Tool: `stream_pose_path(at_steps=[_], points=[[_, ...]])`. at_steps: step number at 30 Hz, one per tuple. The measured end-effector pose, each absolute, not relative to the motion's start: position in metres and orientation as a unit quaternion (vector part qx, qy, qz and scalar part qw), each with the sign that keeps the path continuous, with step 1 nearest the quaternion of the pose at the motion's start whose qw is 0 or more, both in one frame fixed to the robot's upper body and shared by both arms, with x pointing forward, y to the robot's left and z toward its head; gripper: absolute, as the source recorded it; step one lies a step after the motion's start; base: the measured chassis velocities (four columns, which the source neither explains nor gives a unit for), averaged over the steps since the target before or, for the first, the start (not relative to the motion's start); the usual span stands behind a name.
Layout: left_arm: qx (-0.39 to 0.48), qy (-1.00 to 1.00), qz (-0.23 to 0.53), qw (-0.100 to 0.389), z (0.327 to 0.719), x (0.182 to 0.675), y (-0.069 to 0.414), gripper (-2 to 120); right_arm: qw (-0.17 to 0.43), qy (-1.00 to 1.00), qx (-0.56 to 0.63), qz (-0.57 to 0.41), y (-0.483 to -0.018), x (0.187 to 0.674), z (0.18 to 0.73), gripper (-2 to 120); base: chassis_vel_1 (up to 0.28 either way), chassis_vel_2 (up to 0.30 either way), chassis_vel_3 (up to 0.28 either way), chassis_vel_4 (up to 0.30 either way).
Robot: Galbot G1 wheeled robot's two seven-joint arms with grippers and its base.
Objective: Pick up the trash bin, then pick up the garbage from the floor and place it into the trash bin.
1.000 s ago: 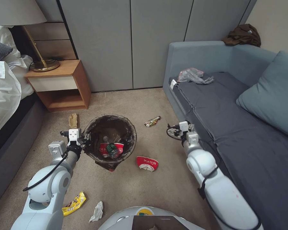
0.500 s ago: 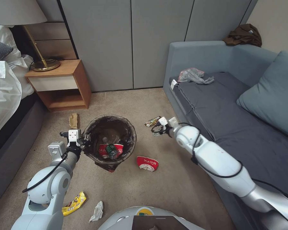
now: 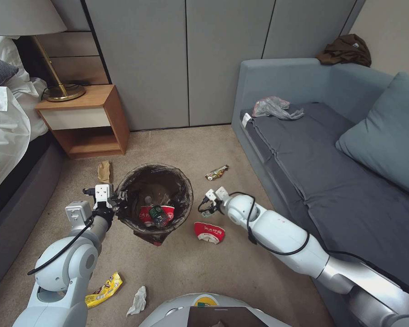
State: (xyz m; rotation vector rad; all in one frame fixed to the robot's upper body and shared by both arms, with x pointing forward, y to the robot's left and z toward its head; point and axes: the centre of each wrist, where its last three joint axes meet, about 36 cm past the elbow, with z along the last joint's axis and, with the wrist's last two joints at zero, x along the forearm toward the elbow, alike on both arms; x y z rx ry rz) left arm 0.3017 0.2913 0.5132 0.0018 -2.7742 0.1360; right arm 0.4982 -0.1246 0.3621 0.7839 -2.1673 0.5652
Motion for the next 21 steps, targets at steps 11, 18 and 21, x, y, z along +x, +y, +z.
stream_pose_path(at_steps=[11, 18, 21], points=[[0.0, -0.982, 0.048, 0.18, 0.511, 0.302, 0.293, 5, 0.393, -0.815, 0.349, 0.243, -0.081, 0.475, 0.33, 100, 0.0, 0.0, 0.0, 0.0], [0.0, -0.983, 0.048, 0.179, 0.51, 0.303, 0.294, 5, 0.41, -0.798, 0.36, 0.257, -0.082, 0.458, 0.312, 100, 0.0, 0.0, 0.0, 0.0], [0.0, -0.983, 0.049, 0.179, 0.51, 0.304, 0.294, 5, 0.419, -0.793, 0.36, 0.257, -0.084, 0.452, 0.305, 100, 0.0, 0.0, 0.0, 0.0]])
